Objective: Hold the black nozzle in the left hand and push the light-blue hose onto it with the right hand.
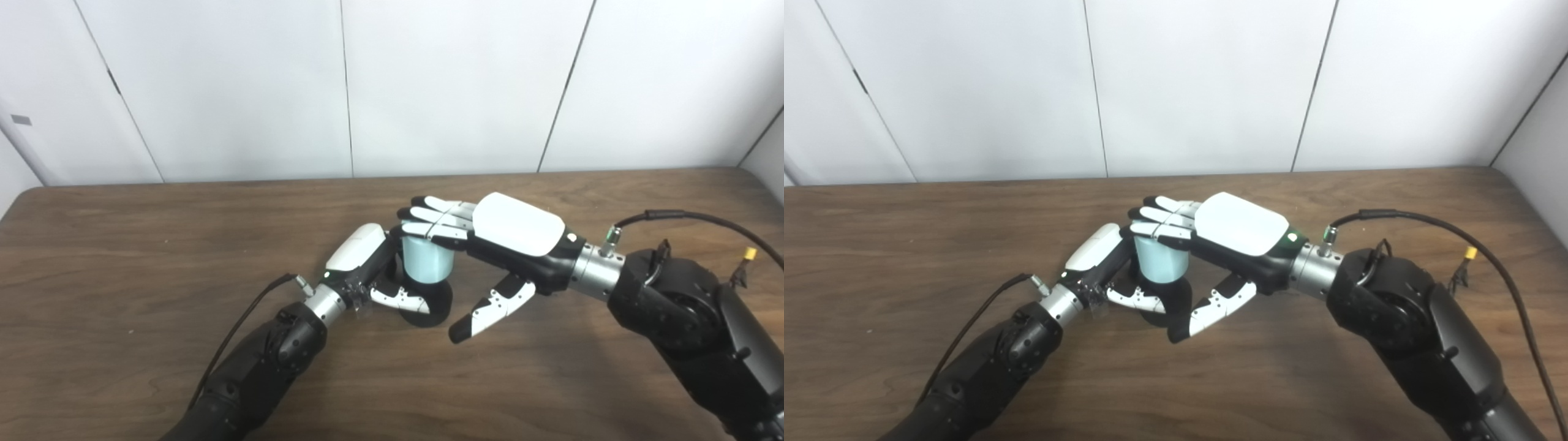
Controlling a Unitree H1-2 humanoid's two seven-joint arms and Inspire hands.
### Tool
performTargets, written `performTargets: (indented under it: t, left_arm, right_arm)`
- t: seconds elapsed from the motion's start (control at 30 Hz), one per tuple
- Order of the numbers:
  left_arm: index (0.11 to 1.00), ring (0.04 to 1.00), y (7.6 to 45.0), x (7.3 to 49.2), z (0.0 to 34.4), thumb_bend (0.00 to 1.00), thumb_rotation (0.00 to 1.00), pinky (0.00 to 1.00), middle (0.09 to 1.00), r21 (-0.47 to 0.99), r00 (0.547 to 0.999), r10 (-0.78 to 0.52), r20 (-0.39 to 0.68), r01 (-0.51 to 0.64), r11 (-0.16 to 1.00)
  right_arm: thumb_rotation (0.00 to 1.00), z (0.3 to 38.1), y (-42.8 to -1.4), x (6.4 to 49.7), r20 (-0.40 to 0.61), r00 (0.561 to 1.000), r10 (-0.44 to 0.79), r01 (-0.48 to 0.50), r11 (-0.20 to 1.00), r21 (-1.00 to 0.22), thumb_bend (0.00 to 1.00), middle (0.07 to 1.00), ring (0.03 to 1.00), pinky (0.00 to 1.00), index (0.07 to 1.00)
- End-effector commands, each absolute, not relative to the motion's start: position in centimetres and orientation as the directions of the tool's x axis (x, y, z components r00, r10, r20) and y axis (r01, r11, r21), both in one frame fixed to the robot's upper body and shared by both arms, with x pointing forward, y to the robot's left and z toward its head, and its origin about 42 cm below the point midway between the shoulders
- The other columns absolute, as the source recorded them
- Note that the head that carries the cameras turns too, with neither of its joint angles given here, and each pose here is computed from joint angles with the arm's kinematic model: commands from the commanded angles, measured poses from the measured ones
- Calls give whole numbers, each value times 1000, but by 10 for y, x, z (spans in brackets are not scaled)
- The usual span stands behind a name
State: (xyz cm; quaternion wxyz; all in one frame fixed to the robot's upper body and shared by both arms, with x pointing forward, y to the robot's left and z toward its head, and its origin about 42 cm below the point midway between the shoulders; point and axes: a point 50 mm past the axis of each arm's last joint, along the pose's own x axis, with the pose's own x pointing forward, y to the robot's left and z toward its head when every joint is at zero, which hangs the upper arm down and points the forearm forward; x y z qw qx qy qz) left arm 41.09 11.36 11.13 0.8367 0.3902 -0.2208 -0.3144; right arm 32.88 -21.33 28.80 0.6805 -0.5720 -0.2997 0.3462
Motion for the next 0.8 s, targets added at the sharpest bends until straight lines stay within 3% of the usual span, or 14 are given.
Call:
performTargets:
  t: [0.0,0.47,0.77]
  left_arm:
    - [498,417,141,347,15,504,0,368,483,758,704,-666,-245,568,321]
    - [505,410,145,346,13,503,0,357,480,758,703,-667,-245,568,320]
    - [506,408,150,348,17,503,0,359,478,767,709,-658,-254,562,310]
  right_arm:
    - [953,265,-213,322,-167,537,827,-216,-57,-975,834,925,967,899,880]
    - [952,256,-216,322,-216,579,786,-219,-106,-970,806,942,978,929,904]
    - [891,241,-227,309,-304,616,727,-303,-137,-943,832,1000,1000,940,993]
